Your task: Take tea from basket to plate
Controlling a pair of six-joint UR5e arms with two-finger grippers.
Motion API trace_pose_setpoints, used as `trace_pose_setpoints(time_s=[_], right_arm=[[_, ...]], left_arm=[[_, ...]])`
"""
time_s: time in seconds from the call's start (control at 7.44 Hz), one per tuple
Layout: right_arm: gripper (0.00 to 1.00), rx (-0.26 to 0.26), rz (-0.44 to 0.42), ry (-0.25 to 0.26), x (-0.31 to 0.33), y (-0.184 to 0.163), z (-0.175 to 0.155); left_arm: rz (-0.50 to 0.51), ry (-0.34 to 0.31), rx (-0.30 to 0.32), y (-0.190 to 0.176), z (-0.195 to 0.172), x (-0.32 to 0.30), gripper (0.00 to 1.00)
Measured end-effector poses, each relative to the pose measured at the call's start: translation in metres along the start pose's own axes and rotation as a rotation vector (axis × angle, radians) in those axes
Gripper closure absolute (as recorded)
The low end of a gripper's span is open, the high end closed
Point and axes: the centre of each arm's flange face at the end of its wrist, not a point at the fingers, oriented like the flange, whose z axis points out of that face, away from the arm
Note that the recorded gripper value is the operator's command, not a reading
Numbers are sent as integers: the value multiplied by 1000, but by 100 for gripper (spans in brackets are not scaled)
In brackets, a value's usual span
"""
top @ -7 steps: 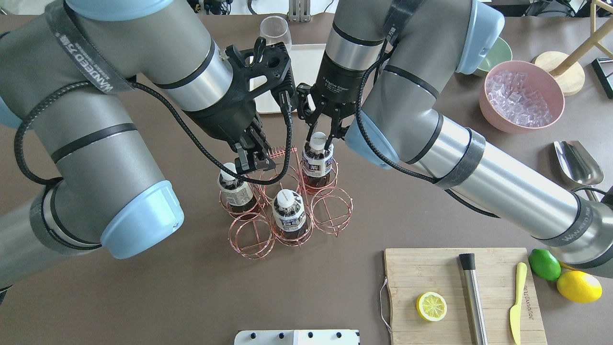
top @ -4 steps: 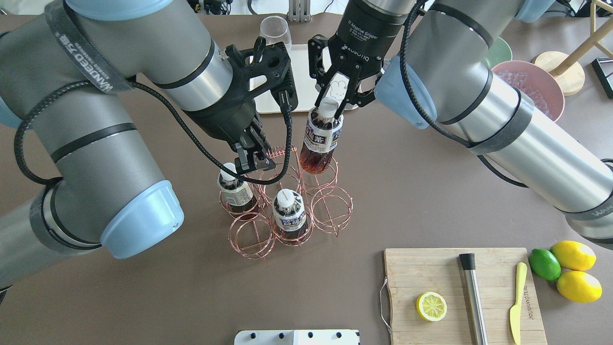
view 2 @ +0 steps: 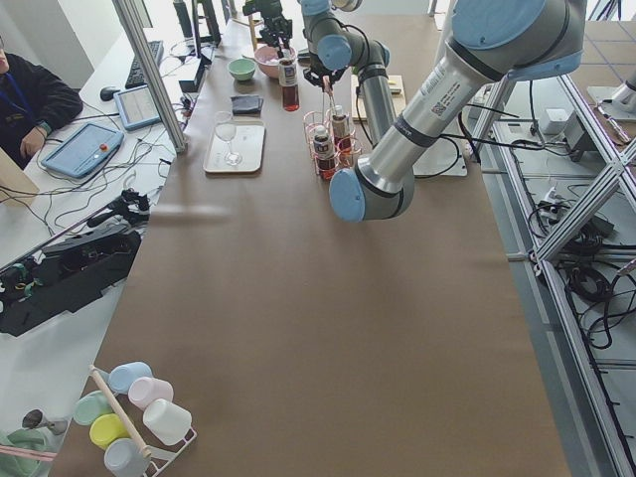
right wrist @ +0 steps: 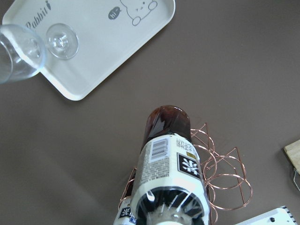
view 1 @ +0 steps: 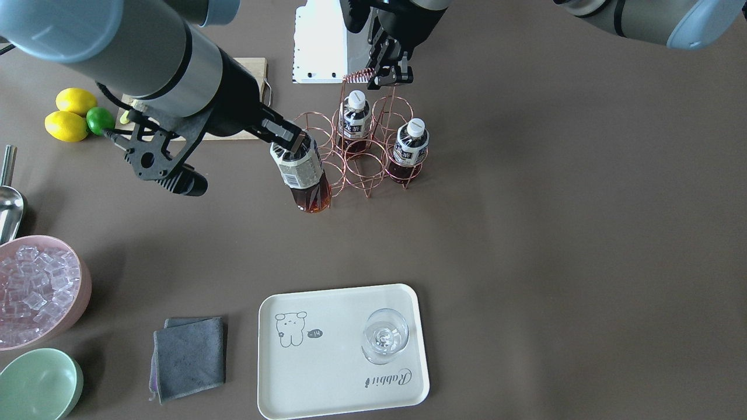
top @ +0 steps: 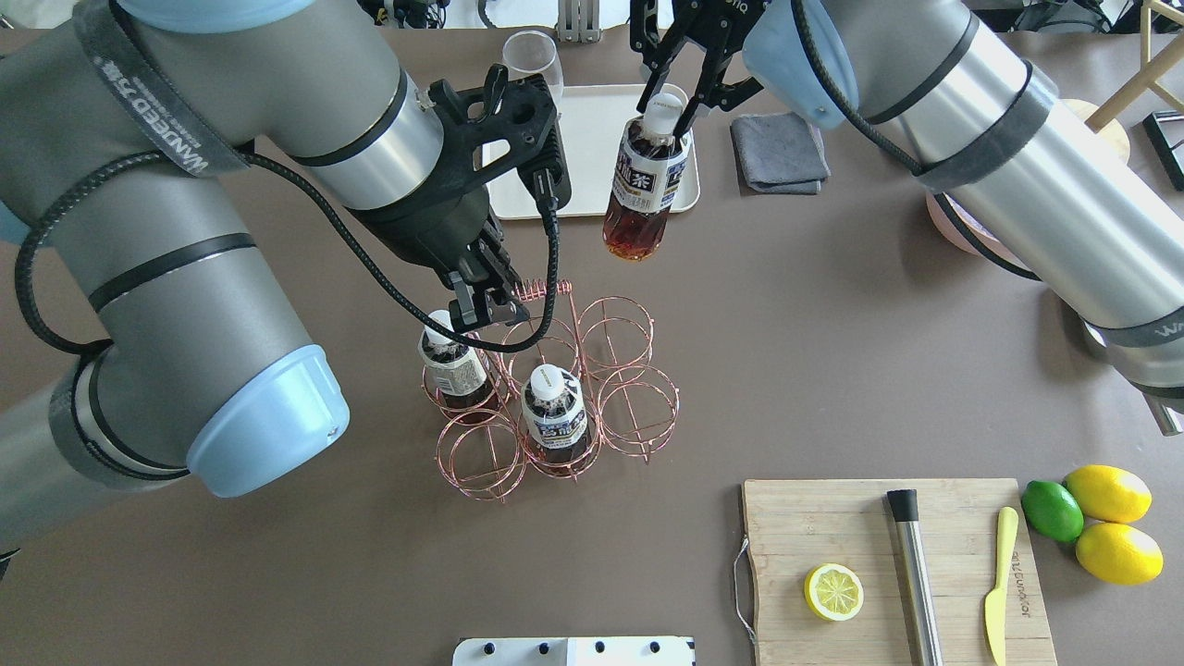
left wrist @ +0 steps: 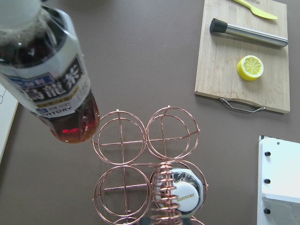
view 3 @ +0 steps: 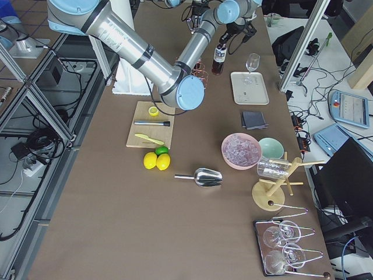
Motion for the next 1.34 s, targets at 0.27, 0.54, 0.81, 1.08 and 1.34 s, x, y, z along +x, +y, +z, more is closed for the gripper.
trace_pose_setpoints(time_s=[0.27,0.54,0.81,1.08,1.34], right_arm=[[100,46,-20,41,-30,-72,4],[100,90,-78,44,-49,-134,27],[100,148,-118,48,-60,-167,46],[100,199,-153,52,-69,-184,61],[100,228,-177,52,-84,-192,69]], left_arm=[[3,-5,9,1,-6,1,100],[3,-18,24,4,-19,-1,100],[2,-53,48,10,-44,-5,100],[-4,-84,63,17,-62,-10,100],[-56,-148,70,45,-97,-37,100]])
